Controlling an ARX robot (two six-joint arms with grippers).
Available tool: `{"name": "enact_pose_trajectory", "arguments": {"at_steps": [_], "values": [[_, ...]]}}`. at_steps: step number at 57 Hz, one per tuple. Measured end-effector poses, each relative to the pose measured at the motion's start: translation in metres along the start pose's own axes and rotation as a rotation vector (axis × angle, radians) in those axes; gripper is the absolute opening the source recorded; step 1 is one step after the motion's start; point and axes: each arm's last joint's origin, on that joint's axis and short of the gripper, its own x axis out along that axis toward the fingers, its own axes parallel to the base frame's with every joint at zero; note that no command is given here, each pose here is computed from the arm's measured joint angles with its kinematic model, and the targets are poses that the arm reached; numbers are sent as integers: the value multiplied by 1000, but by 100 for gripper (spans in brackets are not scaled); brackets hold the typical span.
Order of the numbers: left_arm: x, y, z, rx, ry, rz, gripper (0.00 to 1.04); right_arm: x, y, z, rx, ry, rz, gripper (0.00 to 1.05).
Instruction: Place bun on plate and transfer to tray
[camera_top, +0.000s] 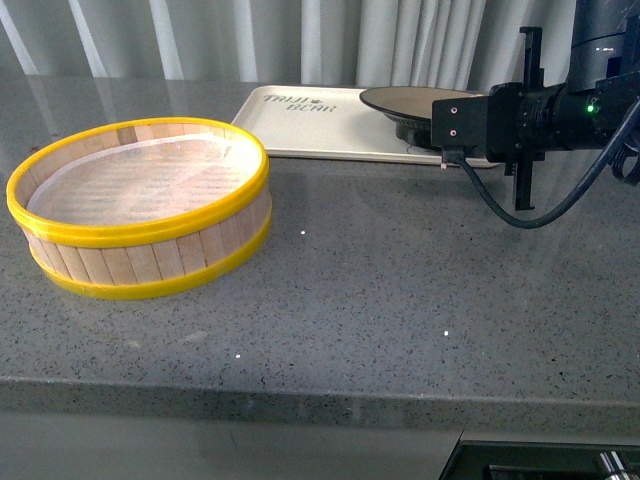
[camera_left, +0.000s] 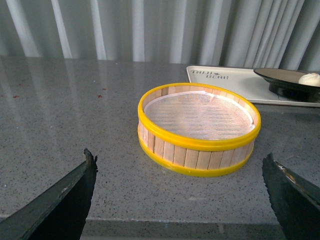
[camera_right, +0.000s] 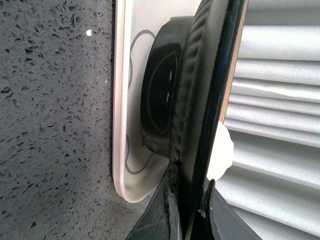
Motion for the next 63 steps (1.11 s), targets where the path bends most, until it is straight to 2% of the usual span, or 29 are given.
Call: {"name": "enact_pose_trajectory", "arguments": {"at_steps": [13,24,45,54,63], "values": [[0,0,0,0,0,0,98,1,-1,3,-8,1,14,3],[0,0,0,0,0,0,98,1,-1,4,-12,-5,22,42],[0,0,0,0,0,0,98,-9,-9,19,3,-26,-1,98],[0,0,0,0,0,0,98,-24,-14,35,48,-35,-18,96],[0,0,0,0,0,0,98,-47,-28,49,201,5,-49,96]]}}
